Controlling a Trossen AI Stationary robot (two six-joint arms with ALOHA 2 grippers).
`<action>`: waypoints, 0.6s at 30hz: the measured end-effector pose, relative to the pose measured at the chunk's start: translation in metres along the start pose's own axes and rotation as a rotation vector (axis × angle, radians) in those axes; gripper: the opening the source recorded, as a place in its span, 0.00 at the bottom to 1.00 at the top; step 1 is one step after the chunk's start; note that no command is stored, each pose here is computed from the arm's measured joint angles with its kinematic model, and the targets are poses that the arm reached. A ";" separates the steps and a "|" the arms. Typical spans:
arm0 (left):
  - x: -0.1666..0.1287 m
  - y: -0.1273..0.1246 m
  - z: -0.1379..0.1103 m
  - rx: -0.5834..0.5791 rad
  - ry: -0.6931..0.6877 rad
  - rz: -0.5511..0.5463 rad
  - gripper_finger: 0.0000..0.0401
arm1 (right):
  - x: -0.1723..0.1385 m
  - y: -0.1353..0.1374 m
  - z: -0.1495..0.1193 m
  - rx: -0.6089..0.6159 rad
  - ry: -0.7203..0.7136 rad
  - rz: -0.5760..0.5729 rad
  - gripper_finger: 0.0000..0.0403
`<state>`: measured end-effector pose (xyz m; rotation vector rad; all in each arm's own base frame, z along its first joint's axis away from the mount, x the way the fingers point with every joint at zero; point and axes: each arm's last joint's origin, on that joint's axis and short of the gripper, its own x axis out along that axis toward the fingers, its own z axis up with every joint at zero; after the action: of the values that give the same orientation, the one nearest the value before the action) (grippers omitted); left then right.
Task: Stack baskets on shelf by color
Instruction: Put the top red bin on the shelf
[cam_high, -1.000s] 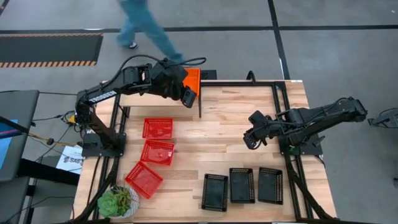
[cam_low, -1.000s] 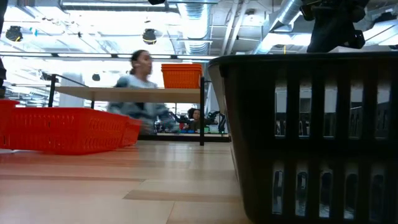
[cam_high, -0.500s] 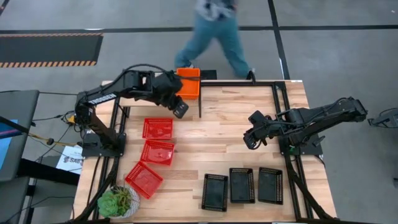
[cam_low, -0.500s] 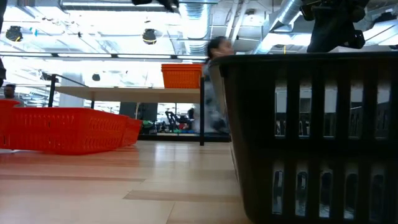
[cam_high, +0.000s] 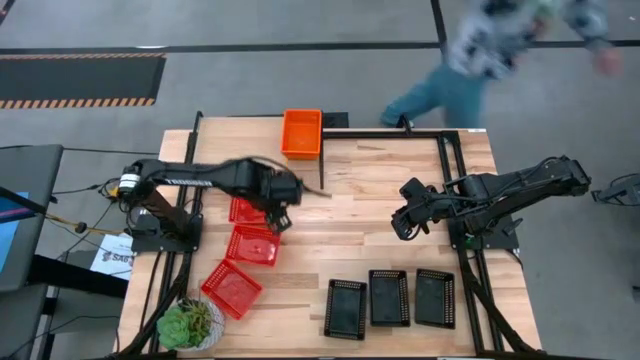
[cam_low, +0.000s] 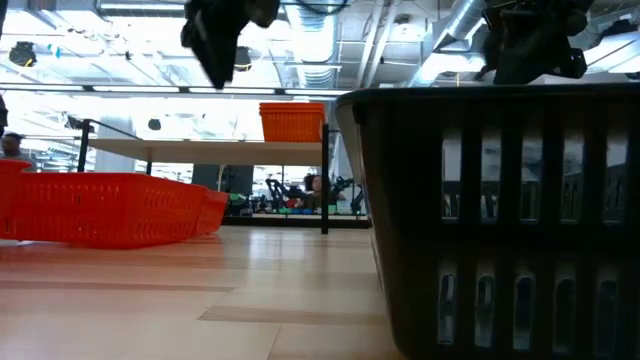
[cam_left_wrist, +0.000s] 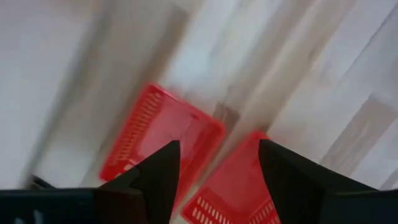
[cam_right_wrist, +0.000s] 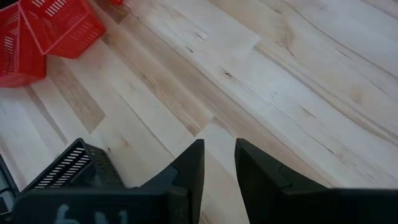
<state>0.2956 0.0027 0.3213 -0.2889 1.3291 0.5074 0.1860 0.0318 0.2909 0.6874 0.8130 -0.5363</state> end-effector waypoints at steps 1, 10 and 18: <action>0.007 -0.003 -0.004 0.016 0.018 0.003 0.50 | 0.000 0.000 0.000 0.000 -0.004 0.000 0.28; 0.061 -0.010 -0.022 0.102 0.091 0.006 0.46 | 0.000 0.001 0.002 0.011 -0.027 0.002 0.28; 0.083 -0.009 -0.031 0.182 0.106 0.032 0.43 | 0.000 0.001 0.002 0.011 -0.028 0.002 0.28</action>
<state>0.2867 -0.0044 0.2334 -0.1456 1.4741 0.3995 0.1877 0.0303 0.2921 0.6896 0.7837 -0.5478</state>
